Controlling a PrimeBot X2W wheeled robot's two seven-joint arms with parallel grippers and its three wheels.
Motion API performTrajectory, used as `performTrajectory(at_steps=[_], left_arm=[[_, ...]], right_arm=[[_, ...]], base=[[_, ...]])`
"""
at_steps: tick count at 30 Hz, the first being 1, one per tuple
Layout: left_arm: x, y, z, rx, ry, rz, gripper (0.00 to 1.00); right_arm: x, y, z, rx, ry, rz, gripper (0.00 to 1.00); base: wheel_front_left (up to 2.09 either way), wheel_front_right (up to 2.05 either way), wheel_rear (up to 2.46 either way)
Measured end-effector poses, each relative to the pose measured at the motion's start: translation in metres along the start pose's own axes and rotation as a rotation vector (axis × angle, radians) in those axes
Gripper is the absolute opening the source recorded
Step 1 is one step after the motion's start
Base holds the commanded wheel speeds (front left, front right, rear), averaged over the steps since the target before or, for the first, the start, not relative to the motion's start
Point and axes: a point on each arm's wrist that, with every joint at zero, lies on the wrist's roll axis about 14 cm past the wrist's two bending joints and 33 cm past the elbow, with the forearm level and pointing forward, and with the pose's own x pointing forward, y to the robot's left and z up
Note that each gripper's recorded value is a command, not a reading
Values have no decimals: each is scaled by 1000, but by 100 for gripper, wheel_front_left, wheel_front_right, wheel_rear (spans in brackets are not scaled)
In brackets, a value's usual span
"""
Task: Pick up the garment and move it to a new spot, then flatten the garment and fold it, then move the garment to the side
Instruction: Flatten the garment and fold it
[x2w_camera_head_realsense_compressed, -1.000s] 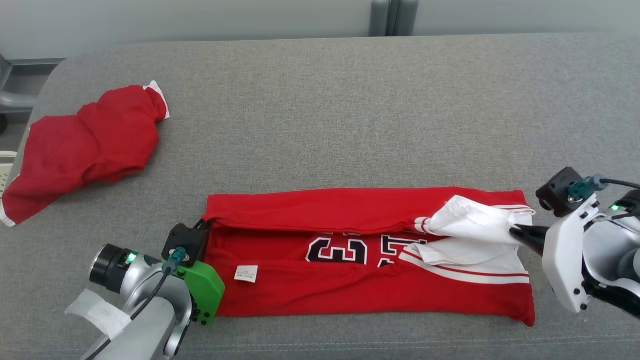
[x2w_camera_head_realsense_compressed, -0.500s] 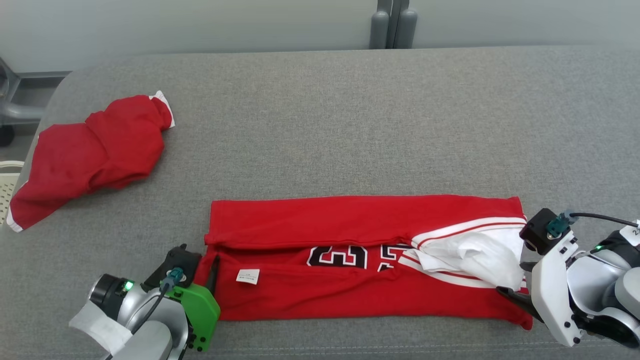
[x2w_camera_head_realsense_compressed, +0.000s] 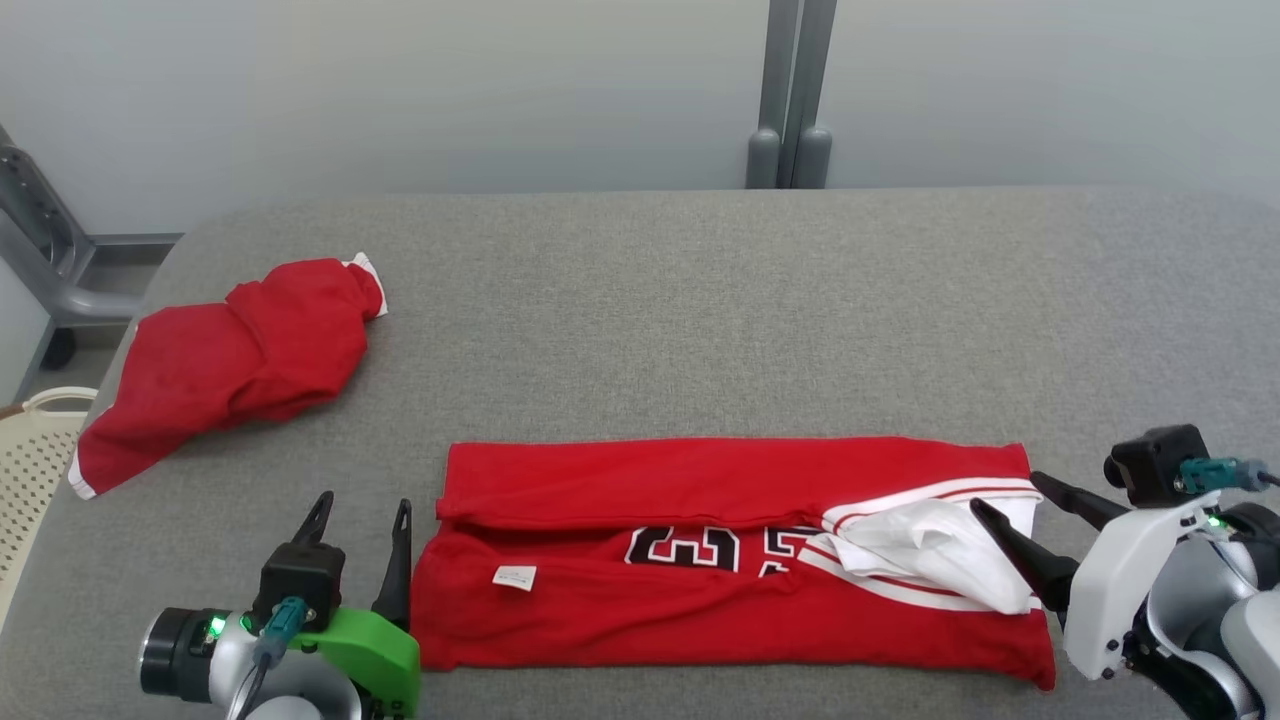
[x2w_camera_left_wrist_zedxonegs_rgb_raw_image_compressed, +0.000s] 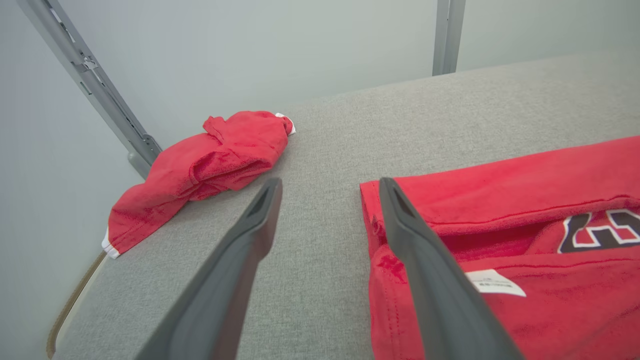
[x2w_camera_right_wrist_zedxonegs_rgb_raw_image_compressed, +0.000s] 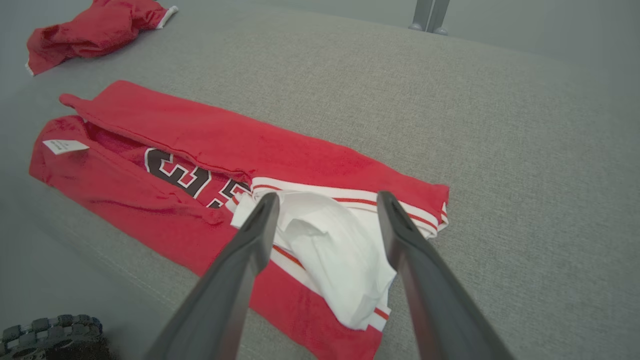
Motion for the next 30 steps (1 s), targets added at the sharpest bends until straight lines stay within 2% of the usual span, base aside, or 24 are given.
performTrajectory(at_steps=[7, 20, 25, 30], left_arm=[[-22, 13, 33, -112, -138, 85, 100], [-59, 25, 63, -307, -292, 152, 100], [-67, 21, 62, -293, -309, 126, 100], [-68, 10, 48, -231, -272, 71, 100]], right_arm=[[-5, 5, 12, 136, -222, -119, 100], [-19, 14, 26, 271, -439, -264, 100], [-22, 16, 22, 261, -460, -286, 100], [-20, 28, 13, 247, -467, -266, 100]], base=[[0, 0, 0], [0, 0, 0], [0, 0, 0], [0, 0, 0]])
